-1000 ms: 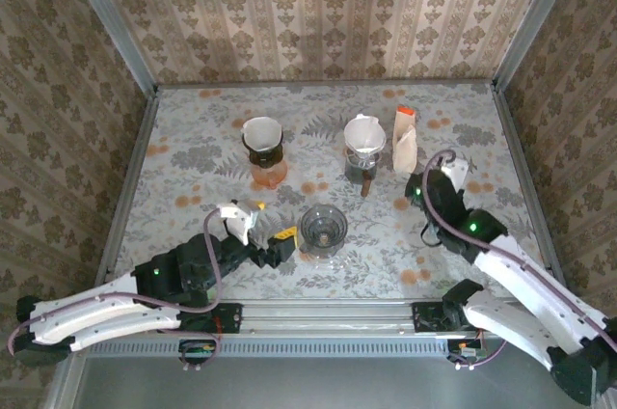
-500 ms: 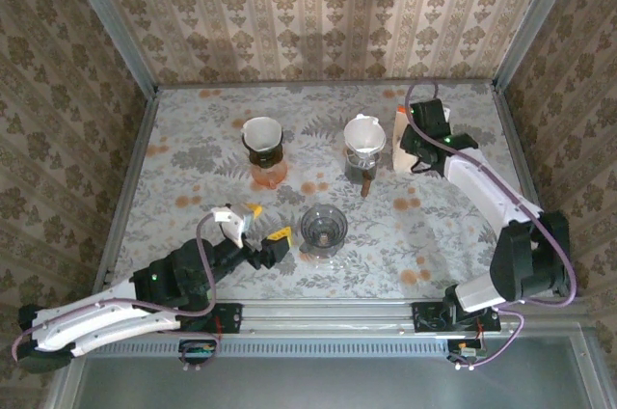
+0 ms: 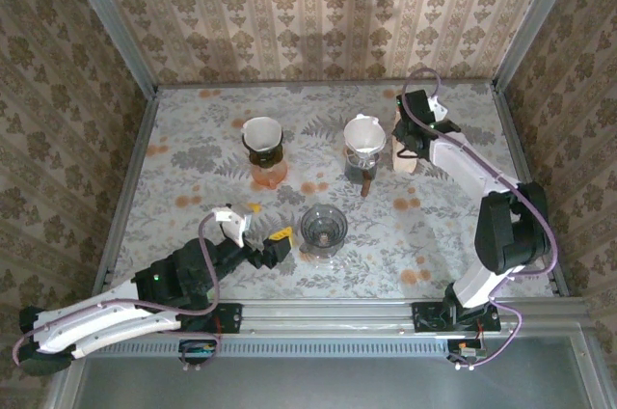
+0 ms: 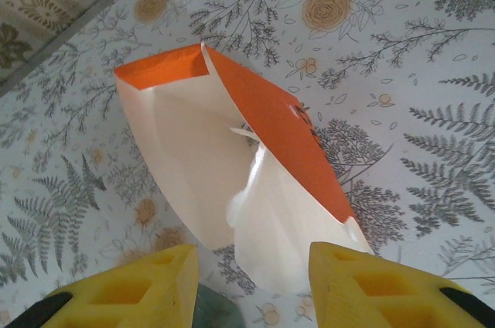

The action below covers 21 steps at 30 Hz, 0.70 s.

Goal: Place the coffee filter in the dripper

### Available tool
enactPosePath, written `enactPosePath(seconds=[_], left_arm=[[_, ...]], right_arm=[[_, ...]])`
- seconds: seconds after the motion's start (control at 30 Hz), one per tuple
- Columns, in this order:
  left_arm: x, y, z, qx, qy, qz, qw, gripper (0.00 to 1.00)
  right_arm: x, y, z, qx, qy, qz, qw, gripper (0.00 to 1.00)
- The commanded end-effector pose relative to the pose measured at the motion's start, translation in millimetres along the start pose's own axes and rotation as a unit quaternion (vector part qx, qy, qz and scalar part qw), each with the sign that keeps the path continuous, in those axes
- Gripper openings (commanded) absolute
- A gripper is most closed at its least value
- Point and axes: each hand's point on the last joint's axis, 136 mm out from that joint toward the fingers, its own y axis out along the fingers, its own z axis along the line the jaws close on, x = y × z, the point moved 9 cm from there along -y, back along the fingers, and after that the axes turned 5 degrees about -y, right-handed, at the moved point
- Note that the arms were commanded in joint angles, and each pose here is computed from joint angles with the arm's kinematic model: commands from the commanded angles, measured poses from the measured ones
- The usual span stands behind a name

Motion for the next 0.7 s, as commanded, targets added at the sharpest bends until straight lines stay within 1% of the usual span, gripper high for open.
enactPosePath(seconds=[0.0, 0.43, 0.57, 0.67], left_arm=[[1.2, -0.1, 1.0, -0.002, -0.012, -0.012, 1.0, 1.0], [-2.4, -1.5, 4.9, 0.003, -0.021, -0.015, 1.0, 1.0], [-4.1, -1.8, 6.3, 0.004, -0.027, -0.015, 1.0, 1.0], [-4.6, -2.0, 6.6, 0.005, -0.03, -0.014, 0.999, 1.0]], right_arm=[[1.7, 10.0, 3.3, -0.019, 0.043, 0.002, 0.999, 0.44], [-3.7, 41.5, 3.2, -0.047, 0.065, 0.02, 0.997, 0.43], [-5.6, 44.4, 3.2, -0.048, 0.065, 0.022, 0.997, 0.34], [-3.7, 42.5, 3.4, -0.044, 0.062, 0.017, 0.997, 0.25]])
